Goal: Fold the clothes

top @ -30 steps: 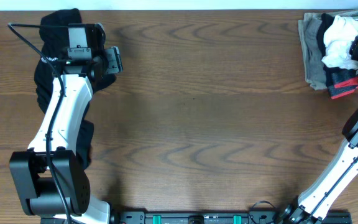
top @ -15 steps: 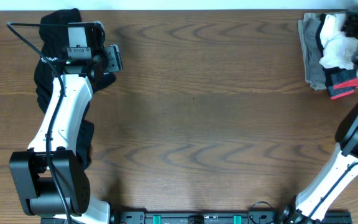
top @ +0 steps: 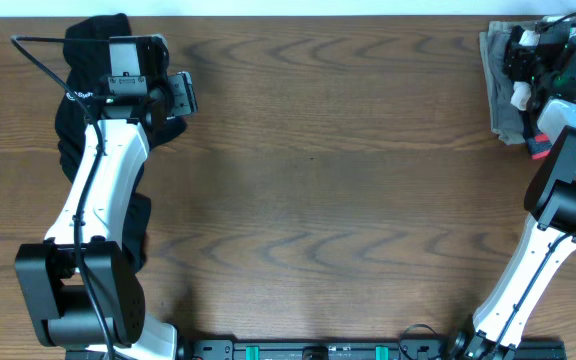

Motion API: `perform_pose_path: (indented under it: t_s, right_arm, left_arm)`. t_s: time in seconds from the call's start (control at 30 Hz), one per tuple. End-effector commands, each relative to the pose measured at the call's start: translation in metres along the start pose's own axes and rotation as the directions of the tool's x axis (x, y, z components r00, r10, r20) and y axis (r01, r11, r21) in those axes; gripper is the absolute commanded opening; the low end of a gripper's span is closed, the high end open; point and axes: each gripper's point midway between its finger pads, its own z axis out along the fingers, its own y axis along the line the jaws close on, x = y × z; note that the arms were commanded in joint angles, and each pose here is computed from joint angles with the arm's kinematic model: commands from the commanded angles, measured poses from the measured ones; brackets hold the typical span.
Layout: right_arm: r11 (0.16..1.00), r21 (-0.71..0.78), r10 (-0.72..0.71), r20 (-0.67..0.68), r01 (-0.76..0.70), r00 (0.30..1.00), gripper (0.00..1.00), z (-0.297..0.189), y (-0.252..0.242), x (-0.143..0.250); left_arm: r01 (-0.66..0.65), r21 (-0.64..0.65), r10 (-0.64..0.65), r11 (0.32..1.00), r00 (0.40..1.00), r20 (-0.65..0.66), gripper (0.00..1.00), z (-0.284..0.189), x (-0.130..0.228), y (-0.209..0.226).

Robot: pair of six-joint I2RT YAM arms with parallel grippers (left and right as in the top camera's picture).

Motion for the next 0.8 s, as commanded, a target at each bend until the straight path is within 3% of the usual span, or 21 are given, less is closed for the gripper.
perform_pose_path:
  t_s: [0.0,0.1,0.23,0.3,0.43,0.47,0.5,0.77]
  right_arm:
    - [0.995,0.001,0.103,-0.149,-0.104,0.983,0.79,0.016,0.005,0.081]
    - [0.993,-0.006,0.114,-0.133,-0.116,0.984,0.81,0.014,0.006,0.073]
    - [0.996,-0.001,0.093,-0.058,-0.093,0.994,0.89,0.004,0.000,0.029]
    - [0.997,0.004,0.077,-0.003,-0.077,0.997,0.99,-0.007,-0.003,-0.005]
    - [0.996,0.012,0.083,0.127,-0.085,0.988,0.99,-0.045,-0.008,-0.090]
    - [0.996,0.010,0.088,0.159,-0.091,0.983,0.99,-0.057,-0.007,-0.113]
    - [0.996,0.005,0.089,0.186,-0.091,0.979,0.99,-0.070,-0.006,-0.132]
    - [0.991,-0.129,0.014,0.420,0.045,0.907,0.99,-0.214,0.048,-0.288]
  left_arm:
    - [0.009,-0.006,-0.008,1.000,1.000,0.009,0.68,0.000,-0.005,0.002]
    - [0.009,-0.006,-0.008,1.000,1.000,0.009,0.68,0.000,-0.005,0.002]
    - [0.008,-0.006,-0.008,1.000,1.000,0.008,0.68,0.000,-0.004,0.002]
    - [0.008,-0.006,-0.008,1.000,1.000,0.008,0.69,0.000,-0.004,0.002]
    - [0.009,-0.006,-0.008,1.000,1.000,0.008,0.71,0.000,-0.004,0.002]
    - [0.009,-0.006,-0.008,1.000,1.000,0.008,0.90,0.000,-0.004,0.002]
    - [0.009,-0.006,-0.008,1.000,1.000,0.008,0.98,0.000,-0.004,0.002]
    - [0.008,-0.006,-0.008,1.000,1.000,0.008,0.98,0.000,-0.004,0.002]
